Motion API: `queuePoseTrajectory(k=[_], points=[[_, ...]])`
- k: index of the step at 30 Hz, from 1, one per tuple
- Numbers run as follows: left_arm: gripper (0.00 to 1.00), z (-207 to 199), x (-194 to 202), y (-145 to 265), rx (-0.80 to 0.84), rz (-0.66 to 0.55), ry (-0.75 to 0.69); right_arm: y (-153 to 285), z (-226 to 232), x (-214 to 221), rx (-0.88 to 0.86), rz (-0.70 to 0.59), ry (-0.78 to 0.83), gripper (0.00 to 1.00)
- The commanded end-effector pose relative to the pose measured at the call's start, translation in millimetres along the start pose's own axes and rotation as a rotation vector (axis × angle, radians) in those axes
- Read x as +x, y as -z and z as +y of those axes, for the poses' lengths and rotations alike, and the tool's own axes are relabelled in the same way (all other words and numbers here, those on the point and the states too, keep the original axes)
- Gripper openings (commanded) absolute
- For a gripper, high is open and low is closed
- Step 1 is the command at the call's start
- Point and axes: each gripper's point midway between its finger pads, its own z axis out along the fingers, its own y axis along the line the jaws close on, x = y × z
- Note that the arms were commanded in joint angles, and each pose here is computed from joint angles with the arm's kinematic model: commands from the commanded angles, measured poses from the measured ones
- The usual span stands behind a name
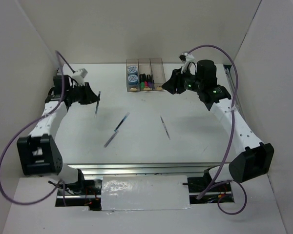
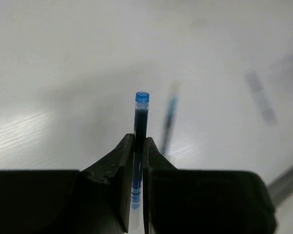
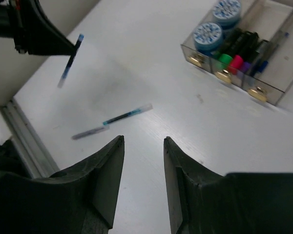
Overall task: Sort the stationery into containers
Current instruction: Grab a piece of stationery with the left arm, then pass the stationery from the left arm to the right
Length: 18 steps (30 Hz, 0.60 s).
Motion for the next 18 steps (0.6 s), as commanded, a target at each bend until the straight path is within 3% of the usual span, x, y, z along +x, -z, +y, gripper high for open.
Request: queuePoseTrajectory(k=[1,2,4,5,7,8,13,18], points=[[0.00,-111.6,-67.4,69.8,0.431,-0.257,0.122,12.1,60.2,-33.3,-0.197,-0.116,0.050,0.46],[0.00,-127.7,-85.4,83.0,0.486,-0.346,0.064,11.6,72.3,-32.6,-0.239,-0.109,0.031,0.47],[0.00,-158.8,-82.2,101.2,0.588,-0.360,0.114,4.3,96.2,-31.3,-0.311,-0.103,0.021,0.50],[0.00,-174.7,-91.4,117.1,0.637,-0.427,0.051,3.0,108.2,-31.7,-0.347,-0.099,0.015,0.52],[0.00,-191.4,-87.6,123.3,0.703,-0.422,0.105,-4.0,123.9,-33.0,-0.383,-0.105,-0.005,0.55],[0.00,-201.8,-95.3,135.6,0.740,-0.481,0.064,-10.1,141.1,-28.6,-0.413,-0.094,-0.008,0.55],[0.00,-224.4,-98.7,155.3,0.874,-0.534,0.186,-33.7,182.0,-30.1,-0.492,-0.068,-0.042,0.57],[0.00,-218.5,-114.3,163.1,0.864,-0.611,0.305,-49.9,196.3,-26.2,-0.507,-0.048,-0.091,0.57]])
